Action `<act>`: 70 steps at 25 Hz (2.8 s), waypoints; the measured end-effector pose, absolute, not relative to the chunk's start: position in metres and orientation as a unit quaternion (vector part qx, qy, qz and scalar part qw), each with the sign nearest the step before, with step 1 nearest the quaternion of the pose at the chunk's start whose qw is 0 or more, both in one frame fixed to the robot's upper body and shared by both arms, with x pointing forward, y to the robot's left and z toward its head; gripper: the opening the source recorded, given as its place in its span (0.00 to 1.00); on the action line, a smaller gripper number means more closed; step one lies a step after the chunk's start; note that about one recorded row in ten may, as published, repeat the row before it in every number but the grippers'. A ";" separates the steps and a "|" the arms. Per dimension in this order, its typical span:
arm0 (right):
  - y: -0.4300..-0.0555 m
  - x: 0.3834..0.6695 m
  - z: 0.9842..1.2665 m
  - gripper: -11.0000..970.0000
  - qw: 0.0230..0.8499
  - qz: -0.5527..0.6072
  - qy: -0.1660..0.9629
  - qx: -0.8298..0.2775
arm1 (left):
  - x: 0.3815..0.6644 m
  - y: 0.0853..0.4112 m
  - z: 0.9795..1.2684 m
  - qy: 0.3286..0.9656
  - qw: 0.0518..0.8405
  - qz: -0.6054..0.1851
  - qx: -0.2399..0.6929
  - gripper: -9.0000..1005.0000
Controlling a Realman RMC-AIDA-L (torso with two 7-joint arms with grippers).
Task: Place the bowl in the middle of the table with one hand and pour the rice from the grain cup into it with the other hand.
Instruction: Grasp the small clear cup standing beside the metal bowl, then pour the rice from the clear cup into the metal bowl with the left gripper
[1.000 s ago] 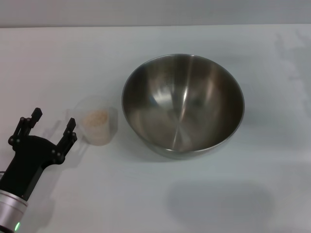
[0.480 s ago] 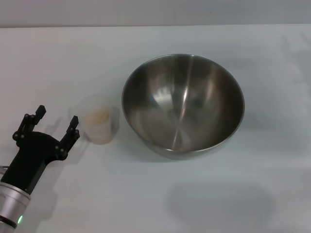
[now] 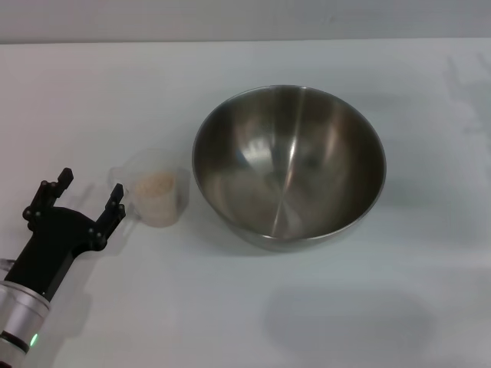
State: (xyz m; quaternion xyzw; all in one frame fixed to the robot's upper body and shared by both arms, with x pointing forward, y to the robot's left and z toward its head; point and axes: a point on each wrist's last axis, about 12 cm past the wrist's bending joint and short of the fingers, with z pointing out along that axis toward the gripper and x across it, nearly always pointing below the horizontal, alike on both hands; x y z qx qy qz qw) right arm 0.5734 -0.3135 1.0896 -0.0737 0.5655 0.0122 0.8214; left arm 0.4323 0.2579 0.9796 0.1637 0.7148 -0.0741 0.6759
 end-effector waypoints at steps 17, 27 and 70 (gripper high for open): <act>-0.311 0.573 1.089 0.55 0.821 0.013 0.566 -0.073 | 0.453 0.261 0.982 0.721 0.671 -0.058 0.161 0.73; -0.308 0.574 1.089 0.55 0.821 0.015 0.567 -0.072 | 0.456 0.261 0.983 0.723 0.672 -0.054 0.154 0.68; -0.328 0.570 1.088 0.55 0.826 -0.019 0.563 0.001 | 0.497 0.194 1.056 0.430 0.790 0.219 0.377 0.04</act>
